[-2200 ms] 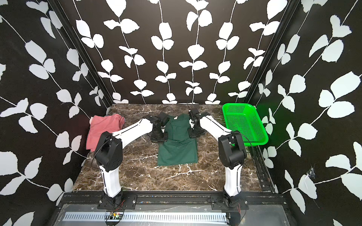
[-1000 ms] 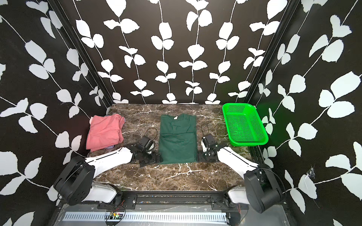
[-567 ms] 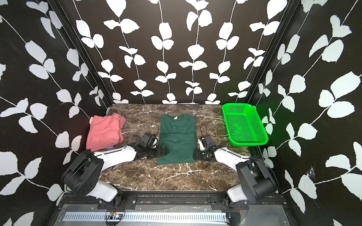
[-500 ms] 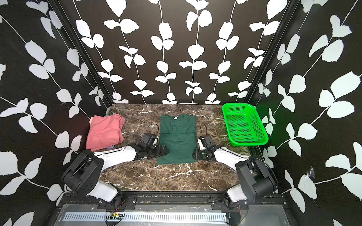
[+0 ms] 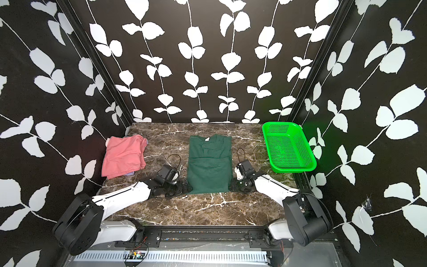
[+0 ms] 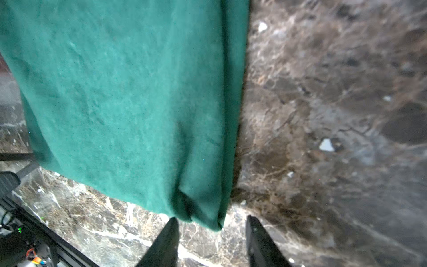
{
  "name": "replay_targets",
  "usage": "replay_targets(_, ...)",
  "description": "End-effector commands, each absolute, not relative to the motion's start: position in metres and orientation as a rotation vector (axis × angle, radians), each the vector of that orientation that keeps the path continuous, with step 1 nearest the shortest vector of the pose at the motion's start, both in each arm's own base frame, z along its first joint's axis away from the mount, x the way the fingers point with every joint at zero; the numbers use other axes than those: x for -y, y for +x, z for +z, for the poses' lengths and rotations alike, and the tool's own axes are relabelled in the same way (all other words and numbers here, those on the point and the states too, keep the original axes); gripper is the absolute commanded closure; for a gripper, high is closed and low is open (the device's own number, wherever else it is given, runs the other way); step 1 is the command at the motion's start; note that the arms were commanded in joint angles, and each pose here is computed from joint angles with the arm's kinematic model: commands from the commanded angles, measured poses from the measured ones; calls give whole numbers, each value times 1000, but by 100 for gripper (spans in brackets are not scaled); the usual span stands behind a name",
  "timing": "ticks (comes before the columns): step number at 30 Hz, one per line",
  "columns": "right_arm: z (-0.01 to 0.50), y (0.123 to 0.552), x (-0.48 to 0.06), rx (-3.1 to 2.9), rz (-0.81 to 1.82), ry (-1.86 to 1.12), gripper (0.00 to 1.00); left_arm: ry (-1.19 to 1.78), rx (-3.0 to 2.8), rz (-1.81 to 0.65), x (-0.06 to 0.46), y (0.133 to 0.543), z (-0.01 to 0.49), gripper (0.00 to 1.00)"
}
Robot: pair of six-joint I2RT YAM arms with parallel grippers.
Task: Fold and stack t-shirts
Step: Fold the T-shirt.
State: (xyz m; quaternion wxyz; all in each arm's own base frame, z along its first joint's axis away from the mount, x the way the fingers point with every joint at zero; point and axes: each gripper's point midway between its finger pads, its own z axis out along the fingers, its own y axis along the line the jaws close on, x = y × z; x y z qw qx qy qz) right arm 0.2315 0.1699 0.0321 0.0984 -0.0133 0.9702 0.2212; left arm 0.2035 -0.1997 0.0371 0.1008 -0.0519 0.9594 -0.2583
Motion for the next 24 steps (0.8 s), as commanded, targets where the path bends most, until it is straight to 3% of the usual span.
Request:
replay_targets(1, 13, 223, -173, -2914, 687, -10, 54, -205, -2928, -720, 190, 184, 12, 1)
replay_targets(10, 4, 226, -182, -2923, 748, 20, 52, -142, -2967, -753, 209, 190, 6, 2)
replay_targets(12, 4, 225, -182, -2931, 746, 23, 56, -134, -2974, -759, 211, 191, 6, 6)
replay_targets(14, 4, 223, -180, -2945, 736, 31, 64, -128, -2989, -761, 212, 189, 6, 17)
replay_targets(15, 4, 221, -180, -2952, 733, 31, 70, -123, -2994, -773, 213, 188, 6, 32)
replay_targets(16, 6, 219, -179, -2959, 728, 31, 77, -119, -2997, -785, 214, 187, 7, 52)
replay_targets(17, 7, 217, -177, -2968, 721, 31, 84, -120, -3000, -788, 214, 186, 8, 83)
replay_targets(18, 11, 215, -177, -2976, 722, 29, 93, -131, -3011, -777, 212, 184, 9, 100)
replay_targets(19, 16, 212, -177, -2981, 724, 22, 100, -125, -3018, -768, 211, 182, 11, 100)
replay_targets(24, 47, 194, -173, -3000, 726, -9, 100, -111, -3004, -775, 209, 181, 37, 100)
